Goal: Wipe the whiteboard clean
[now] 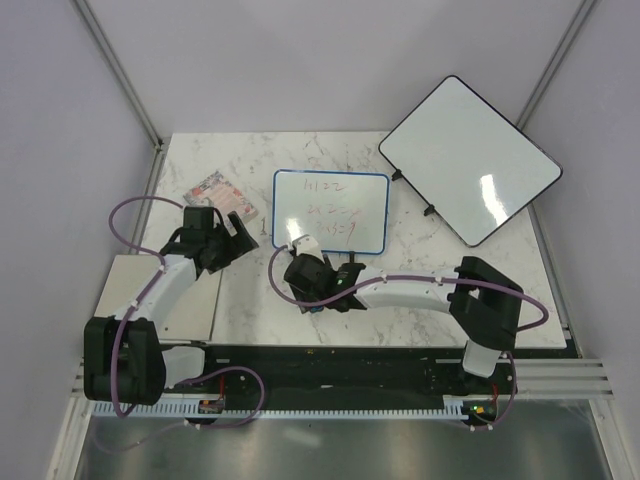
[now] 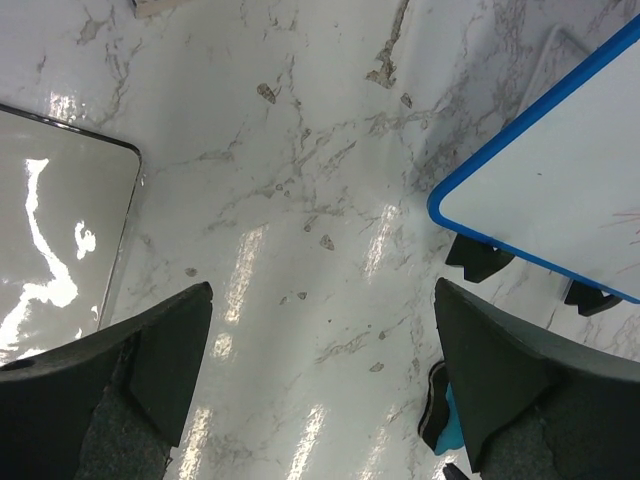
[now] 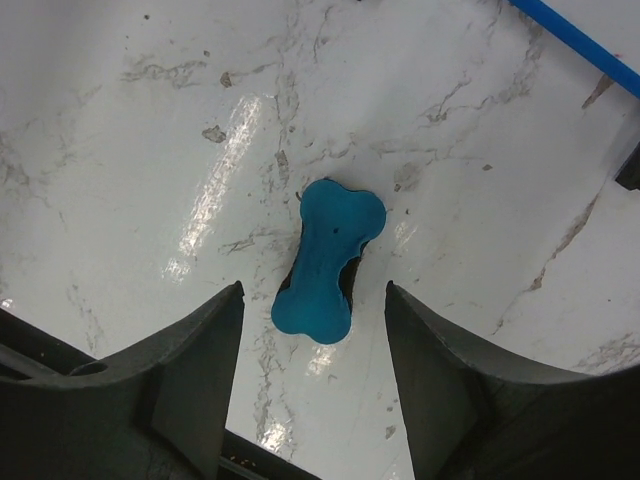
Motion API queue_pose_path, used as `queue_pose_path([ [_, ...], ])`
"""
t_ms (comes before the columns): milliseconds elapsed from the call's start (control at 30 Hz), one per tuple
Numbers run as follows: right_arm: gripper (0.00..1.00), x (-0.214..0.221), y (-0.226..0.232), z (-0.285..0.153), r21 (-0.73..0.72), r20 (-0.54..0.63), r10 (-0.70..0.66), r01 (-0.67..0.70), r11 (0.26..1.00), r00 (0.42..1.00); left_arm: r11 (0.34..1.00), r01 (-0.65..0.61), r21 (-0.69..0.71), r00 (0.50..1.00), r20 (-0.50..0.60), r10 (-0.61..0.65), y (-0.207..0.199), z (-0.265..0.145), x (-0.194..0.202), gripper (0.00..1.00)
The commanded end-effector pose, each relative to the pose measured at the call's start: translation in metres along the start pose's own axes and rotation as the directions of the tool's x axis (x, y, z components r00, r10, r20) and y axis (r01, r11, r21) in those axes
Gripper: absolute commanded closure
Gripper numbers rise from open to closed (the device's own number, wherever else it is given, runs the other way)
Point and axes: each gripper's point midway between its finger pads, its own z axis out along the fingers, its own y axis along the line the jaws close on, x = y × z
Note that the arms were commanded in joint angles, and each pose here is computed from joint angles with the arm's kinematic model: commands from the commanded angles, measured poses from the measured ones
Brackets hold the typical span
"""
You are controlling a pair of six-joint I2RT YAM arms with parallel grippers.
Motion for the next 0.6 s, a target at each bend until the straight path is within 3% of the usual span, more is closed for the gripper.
queue_pose_path([
  [0, 0.34, -0.003, 0.005, 0.004, 0.022, -0.006, 0.046, -0.046, 0.999, 0.999, 0.999, 0.004, 0.033, 1.000, 0.005, -0.004, -0.009, -0.005, -0.005, 0.02],
  [233, 0.34, 0.007, 0.006, 0.021, 0.050, -0.029, 0.066, -0.065, 0.997, 0.997, 0.999, -0.005, 0.053, 1.000, 0.006, 0.005, -0.013, -0.008, -0.006, 0.02],
  [300, 0.38, 0.009, 0.007, 0.026, 0.055, -0.033, 0.074, -0.072, 0.996, 0.997, 0.999, -0.007, 0.052, 1.000, 0.006, 0.006, -0.012, -0.008, -0.005, 0.02],
  [367, 0.55, 0.009, 0.007, 0.029, 0.063, -0.029, 0.083, -0.081, 0.995, 0.996, 0.999, -0.006, 0.048, 1.000, 0.006, 0.006, -0.011, -0.008, -0.004, 0.02],
  [567, 0.61, 0.013, 0.003, 0.034, 0.092, -0.032, 0.094, -0.091, 0.992, 0.995, 0.999, -0.009, 0.050, 1.000, 0.001, 0.009, -0.012, -0.008, -0.004, 0.02],
])
